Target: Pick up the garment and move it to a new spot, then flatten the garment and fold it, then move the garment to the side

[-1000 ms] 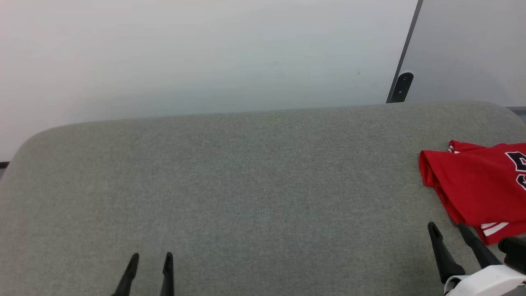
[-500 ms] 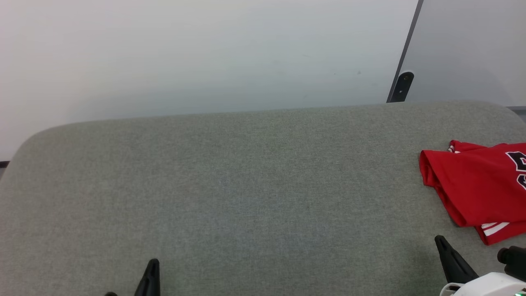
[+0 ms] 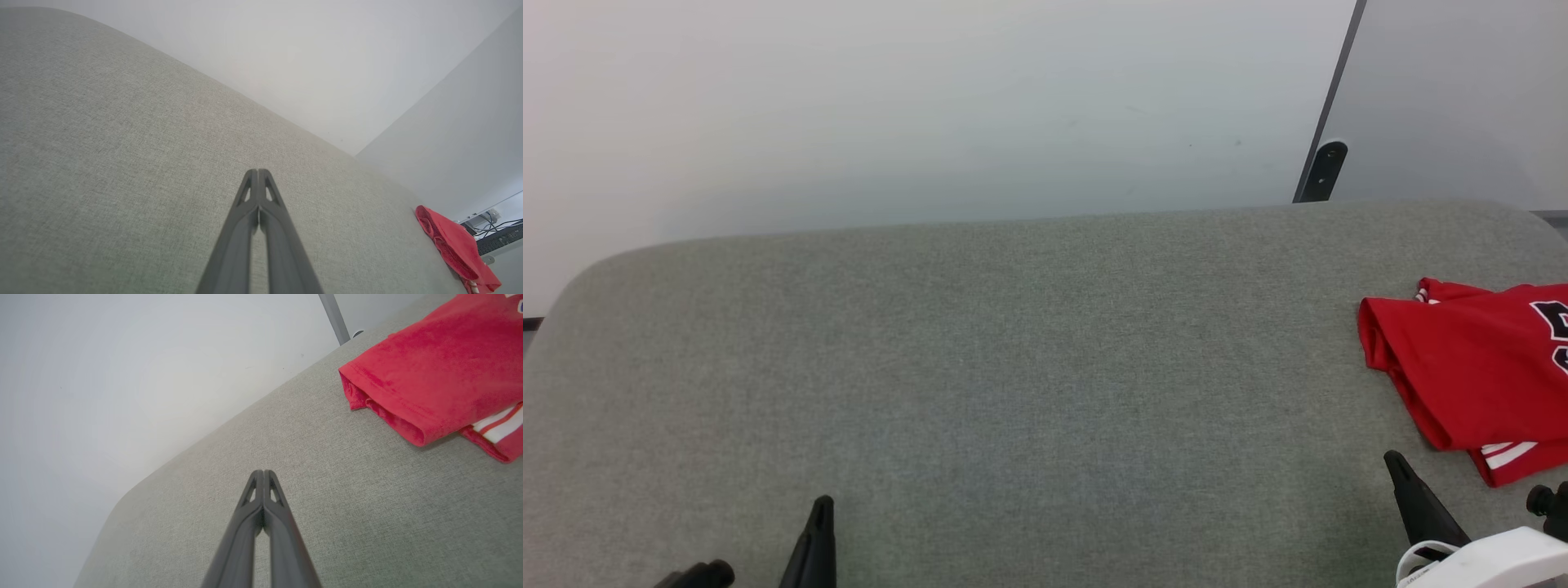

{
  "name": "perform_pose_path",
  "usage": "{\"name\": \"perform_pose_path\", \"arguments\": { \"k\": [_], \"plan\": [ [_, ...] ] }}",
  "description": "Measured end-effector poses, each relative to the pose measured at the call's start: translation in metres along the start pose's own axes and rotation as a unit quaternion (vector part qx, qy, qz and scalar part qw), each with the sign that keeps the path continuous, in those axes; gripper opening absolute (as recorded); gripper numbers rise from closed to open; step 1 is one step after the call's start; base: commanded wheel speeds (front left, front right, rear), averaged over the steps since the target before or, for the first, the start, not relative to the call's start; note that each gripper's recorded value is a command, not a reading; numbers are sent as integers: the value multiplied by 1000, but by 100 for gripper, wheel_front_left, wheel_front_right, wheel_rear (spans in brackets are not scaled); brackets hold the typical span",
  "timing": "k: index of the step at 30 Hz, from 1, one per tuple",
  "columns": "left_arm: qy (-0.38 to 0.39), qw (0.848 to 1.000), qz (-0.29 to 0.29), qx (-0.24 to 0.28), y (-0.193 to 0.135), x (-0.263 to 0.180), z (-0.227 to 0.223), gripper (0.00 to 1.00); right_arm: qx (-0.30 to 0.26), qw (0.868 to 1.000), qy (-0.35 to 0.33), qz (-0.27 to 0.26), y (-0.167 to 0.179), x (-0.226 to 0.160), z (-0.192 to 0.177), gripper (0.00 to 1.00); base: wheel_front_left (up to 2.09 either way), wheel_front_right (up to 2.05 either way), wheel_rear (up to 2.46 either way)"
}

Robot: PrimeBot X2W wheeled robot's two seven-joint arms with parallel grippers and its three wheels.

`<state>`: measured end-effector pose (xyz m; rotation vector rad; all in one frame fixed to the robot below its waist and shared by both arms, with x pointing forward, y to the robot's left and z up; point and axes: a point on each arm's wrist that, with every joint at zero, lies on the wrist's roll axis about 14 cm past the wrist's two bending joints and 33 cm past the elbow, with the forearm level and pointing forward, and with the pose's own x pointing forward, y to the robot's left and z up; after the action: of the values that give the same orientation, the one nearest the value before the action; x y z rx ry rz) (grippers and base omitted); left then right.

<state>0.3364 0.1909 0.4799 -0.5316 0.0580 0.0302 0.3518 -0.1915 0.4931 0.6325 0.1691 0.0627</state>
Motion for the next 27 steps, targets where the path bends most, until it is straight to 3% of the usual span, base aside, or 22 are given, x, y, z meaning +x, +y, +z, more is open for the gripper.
{"name": "perform_pose_path", "arguments": {
  "k": [27],
  "plan": [
    [6, 983, 11, -185, 3, 18, 5, 0, 167, 985, -29, 15, 2, 12, 8, 0, 0, 0, 0]
  ]
}}
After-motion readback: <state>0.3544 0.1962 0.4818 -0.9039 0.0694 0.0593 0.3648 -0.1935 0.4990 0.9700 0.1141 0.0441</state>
